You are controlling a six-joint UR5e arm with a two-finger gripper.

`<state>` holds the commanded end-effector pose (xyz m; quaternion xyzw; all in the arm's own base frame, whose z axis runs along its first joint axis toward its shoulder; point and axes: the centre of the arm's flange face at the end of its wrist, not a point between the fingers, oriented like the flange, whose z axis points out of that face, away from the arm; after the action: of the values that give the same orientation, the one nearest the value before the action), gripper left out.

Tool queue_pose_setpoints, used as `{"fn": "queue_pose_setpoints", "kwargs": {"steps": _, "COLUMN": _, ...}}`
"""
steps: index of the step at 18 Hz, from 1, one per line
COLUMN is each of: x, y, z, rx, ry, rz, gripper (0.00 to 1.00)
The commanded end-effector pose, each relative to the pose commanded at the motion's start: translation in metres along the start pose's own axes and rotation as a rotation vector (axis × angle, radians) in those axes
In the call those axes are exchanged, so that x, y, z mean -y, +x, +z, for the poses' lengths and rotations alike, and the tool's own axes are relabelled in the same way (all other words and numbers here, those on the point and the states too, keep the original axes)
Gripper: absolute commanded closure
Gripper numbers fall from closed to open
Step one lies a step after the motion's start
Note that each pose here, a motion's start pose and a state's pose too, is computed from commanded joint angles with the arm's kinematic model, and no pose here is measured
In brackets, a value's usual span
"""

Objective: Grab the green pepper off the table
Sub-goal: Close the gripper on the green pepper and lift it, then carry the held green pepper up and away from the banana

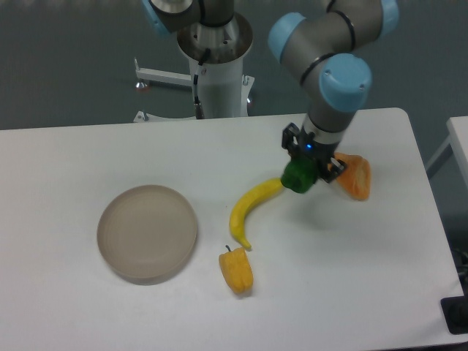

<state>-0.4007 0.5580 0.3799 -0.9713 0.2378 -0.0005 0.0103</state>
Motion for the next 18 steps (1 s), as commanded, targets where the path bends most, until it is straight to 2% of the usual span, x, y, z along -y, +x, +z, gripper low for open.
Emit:
{"fn": "queue_pose_setpoints", "kwargs": {"steps": 8, "x": 0.003, "y": -0.008, "z": 0.004, "rx": 0.009, "ry": -0.012, "rz": 0.028, "gripper": 0.82}}
{"fn": "queue_pose_setpoints", "kwargs": {"steps": 12, "x": -0.003, "y": -0.009, "z": 0.004, "rx": 0.008, "ry": -0.036, "rz": 0.120, "gripper": 0.82}}
{"fn": "queue_pose_setpoints", "kwargs": {"steps": 18, "x": -0.005, "y": -0.008, "z": 0.007, "rx": 0.004, "ry": -0.040, "rz": 0.127, "gripper": 0.82}}
